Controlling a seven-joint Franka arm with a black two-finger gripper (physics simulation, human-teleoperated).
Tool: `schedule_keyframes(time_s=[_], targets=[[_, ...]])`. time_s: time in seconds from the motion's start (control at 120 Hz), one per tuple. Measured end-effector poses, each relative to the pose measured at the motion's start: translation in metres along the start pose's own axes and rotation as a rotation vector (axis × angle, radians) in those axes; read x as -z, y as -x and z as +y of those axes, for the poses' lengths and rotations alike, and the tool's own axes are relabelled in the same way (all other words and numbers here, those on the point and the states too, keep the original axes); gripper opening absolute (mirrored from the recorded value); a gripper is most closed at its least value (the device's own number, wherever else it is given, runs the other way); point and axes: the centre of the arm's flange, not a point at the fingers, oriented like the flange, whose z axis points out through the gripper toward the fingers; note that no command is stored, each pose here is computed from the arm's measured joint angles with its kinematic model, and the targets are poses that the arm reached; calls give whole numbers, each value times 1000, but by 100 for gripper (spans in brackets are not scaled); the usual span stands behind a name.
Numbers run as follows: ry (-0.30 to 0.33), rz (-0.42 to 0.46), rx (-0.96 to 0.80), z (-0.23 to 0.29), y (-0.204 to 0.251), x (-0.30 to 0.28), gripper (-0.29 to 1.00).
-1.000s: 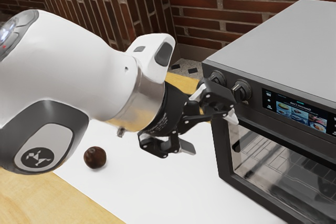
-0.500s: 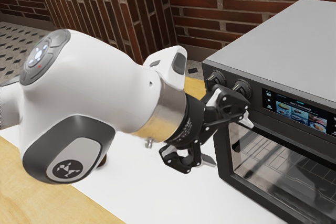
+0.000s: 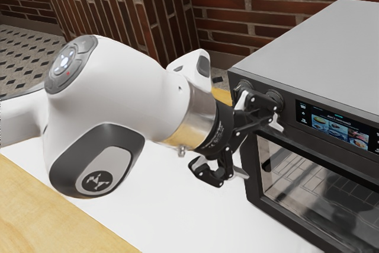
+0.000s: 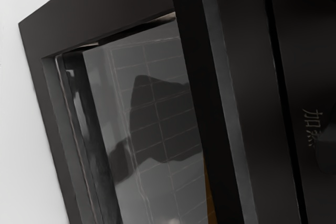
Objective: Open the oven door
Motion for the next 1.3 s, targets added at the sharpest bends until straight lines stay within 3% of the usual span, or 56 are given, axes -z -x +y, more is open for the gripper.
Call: schedule_keyframes(time_s=[0.558,0.75,0.917,1.117,1.167,1.225,1.258,1.3], targets=[[-52,-30,119,-17,-11,-31,70],[-58,-3,151,-66,-27,-16,70],[-14,74,149,-120,-24,17,70],[124,212,286,-165,-7,74,70],[143,208,295,-124,-23,111,70],[129,214,243,-27,-67,182,70],[80,238,232,10,-111,206,70],[-43,256,253,23,-176,198,70]])
